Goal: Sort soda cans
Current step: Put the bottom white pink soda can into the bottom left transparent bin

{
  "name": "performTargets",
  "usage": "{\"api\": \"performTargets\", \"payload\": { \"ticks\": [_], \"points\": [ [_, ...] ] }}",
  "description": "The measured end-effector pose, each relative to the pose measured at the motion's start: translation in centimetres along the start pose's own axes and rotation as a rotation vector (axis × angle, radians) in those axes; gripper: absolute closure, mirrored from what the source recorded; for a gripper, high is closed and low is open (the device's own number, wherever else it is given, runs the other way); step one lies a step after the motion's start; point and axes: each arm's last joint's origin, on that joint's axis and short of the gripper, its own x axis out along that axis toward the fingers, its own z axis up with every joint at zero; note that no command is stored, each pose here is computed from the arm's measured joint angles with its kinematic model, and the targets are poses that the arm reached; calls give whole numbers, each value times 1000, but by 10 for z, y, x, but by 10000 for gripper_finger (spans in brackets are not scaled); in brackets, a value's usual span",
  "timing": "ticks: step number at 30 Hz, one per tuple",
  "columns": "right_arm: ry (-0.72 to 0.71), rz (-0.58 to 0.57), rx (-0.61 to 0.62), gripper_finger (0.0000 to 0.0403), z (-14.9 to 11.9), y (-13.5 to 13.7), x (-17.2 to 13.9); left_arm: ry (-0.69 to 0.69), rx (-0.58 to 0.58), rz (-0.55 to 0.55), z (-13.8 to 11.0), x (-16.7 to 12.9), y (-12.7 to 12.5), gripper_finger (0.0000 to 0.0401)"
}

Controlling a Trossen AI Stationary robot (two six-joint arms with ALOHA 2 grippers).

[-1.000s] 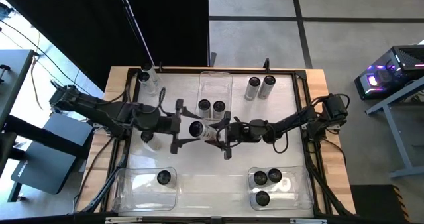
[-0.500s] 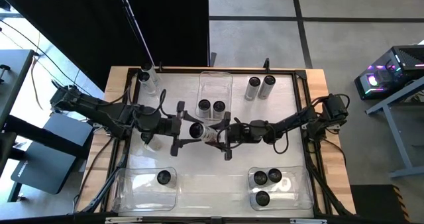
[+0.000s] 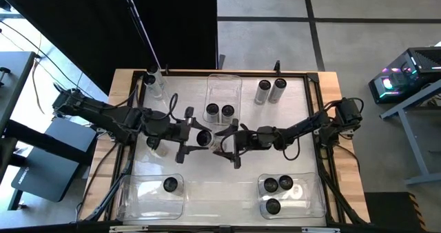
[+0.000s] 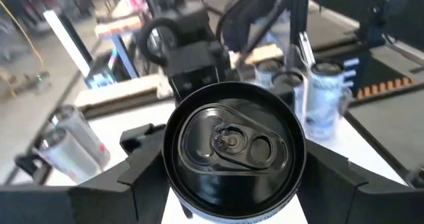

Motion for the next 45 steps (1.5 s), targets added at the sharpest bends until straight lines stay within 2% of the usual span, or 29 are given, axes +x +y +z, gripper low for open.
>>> {"api": "performTargets", "payload": {
  "ticks": [4,10,17,21,26,32,37,42,45],
  "points": [
    [37,-37,-1,67,-3,-1,0,55,-22,11,7,-8,-5,153],
    [80,-91,-15,63,-8,-3,-1,163,-59,84,20,-28,-19,153],
    [95,-97,5,62,-10,-3,-1,195,-127,127,36,-55,-37,155],
    [104,-86,36,61,-11,0,-2,204,-158,53,44,-73,-54,155],
    [105,-64,51,61,-11,8,-3,147,-243,-57,62,-93,-74,155],
    [105,-43,76,61,-11,15,-4,141,-297,-180,80,-102,-112,155],
    [106,-19,83,61,-11,23,-6,268,-324,-191,72,-94,-152,155],
    [93,6,87,61,-10,31,-7,471,-317,-69,45,-85,-184,155],
    [93,19,88,61,-10,36,-8,538,-327,4,30,-83,-198,155]
  ]
}}
